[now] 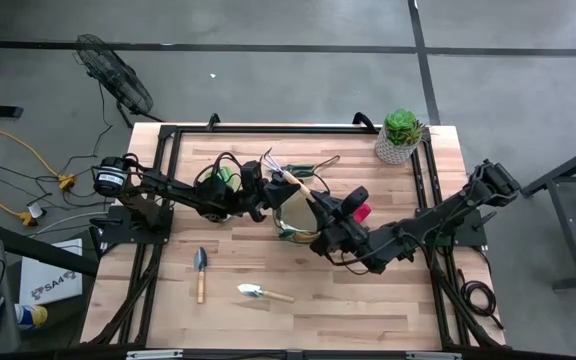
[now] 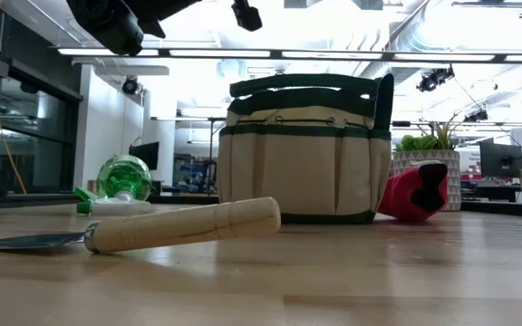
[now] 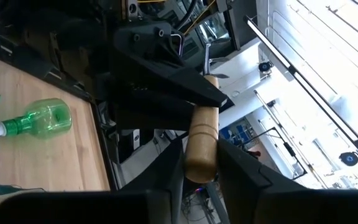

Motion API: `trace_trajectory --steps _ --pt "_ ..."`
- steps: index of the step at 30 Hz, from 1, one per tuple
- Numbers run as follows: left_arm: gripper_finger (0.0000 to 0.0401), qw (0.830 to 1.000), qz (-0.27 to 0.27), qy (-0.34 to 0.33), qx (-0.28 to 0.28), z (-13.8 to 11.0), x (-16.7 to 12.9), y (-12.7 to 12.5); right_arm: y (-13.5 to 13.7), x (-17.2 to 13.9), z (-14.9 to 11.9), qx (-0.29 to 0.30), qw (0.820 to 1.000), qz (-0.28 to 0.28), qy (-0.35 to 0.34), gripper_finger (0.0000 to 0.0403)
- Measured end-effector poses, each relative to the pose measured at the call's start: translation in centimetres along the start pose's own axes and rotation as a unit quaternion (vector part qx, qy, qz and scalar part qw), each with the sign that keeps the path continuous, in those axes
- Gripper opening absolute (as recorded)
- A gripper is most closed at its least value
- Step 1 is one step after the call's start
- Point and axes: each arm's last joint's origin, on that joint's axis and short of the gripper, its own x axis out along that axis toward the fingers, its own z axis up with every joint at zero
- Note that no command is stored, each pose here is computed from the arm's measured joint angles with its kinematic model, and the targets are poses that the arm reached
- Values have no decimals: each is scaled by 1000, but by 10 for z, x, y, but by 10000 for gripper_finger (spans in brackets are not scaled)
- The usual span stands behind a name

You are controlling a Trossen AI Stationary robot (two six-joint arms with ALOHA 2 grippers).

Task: Pick & Place Garden tools in Gardening bag
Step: Put the brown hand rake into the gardening bag

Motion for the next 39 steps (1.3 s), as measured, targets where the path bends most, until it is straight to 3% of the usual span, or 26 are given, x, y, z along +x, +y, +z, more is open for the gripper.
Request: trace_trajectory --steps 26,31,39 --pt "89 998 -14 61 18 -8 -1 3 0 0 -1 3 1000 -9 16 63" --pt "89 996 -30 83 36 -10 -1 3 0 0 -1 10 1000 -15 26 63" --pt "89 983 -97 130 87 -5 -1 4 -3 0 -2 24 999 -23 37 62"
